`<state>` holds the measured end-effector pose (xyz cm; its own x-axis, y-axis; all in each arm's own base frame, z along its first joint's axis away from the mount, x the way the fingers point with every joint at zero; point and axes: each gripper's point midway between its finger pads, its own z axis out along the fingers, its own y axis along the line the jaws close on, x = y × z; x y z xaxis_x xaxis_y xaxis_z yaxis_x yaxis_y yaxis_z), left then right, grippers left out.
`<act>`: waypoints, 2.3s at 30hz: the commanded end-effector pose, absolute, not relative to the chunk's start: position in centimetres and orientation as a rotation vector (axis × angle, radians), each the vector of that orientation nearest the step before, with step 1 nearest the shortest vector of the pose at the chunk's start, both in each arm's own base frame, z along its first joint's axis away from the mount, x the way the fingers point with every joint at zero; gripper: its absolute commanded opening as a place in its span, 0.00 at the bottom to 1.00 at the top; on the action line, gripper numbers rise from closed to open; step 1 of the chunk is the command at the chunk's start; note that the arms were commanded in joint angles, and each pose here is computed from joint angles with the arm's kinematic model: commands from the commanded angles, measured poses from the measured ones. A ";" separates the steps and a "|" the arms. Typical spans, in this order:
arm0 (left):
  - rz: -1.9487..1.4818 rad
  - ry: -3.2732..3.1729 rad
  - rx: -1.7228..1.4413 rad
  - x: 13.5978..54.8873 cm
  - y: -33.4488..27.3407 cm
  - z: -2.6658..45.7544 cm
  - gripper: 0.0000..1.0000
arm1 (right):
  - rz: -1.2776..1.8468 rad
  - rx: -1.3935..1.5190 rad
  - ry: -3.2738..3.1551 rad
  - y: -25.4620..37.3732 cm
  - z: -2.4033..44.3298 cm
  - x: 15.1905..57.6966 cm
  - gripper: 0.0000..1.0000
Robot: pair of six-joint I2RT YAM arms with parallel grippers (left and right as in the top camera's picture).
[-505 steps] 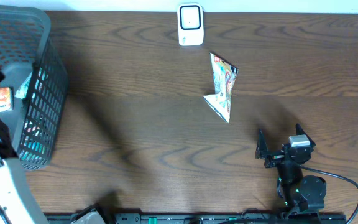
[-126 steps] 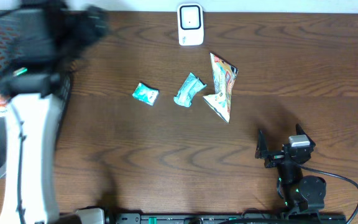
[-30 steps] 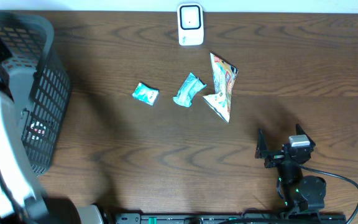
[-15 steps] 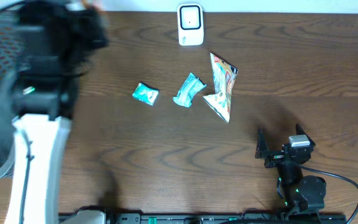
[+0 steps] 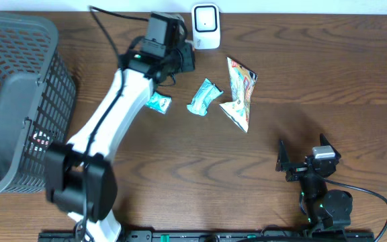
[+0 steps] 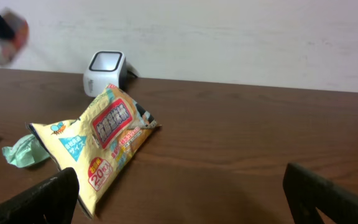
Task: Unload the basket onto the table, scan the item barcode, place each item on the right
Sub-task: 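Carry the orange packet to the scanner and release it on the table, then reach the left gripper into the basket toward the green box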
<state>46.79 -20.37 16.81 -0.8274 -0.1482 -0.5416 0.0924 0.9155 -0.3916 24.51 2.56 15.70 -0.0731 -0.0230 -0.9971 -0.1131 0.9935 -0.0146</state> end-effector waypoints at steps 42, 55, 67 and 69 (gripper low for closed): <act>0.064 1.808 -1.097 30.0 22.3 36.7 0.98 | 0.053 -0.106 1.644 2.3 15.6 24.5 0.99; 0.100 1.969 -1.735 27.9 27.8 22.0 0.98 | 0.053 -0.106 1.644 2.3 15.6 24.5 0.99; 0.088 2.362 -1.914 27.5 26.8 9.6 0.98 | 0.053 -0.106 1.644 2.3 15.6 24.5 0.99; 0.067 2.429 -1.903 27.8 26.0 8.2 0.98 | 0.053 -0.106 1.644 2.3 15.6 24.5 0.99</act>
<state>27.57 26.81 10.13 -0.1848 -0.9751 -0.1228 -0.9805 0.1914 -0.0446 24.52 2.56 15.70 -0.0731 -0.0230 -0.9971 -0.1127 0.9935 -0.0146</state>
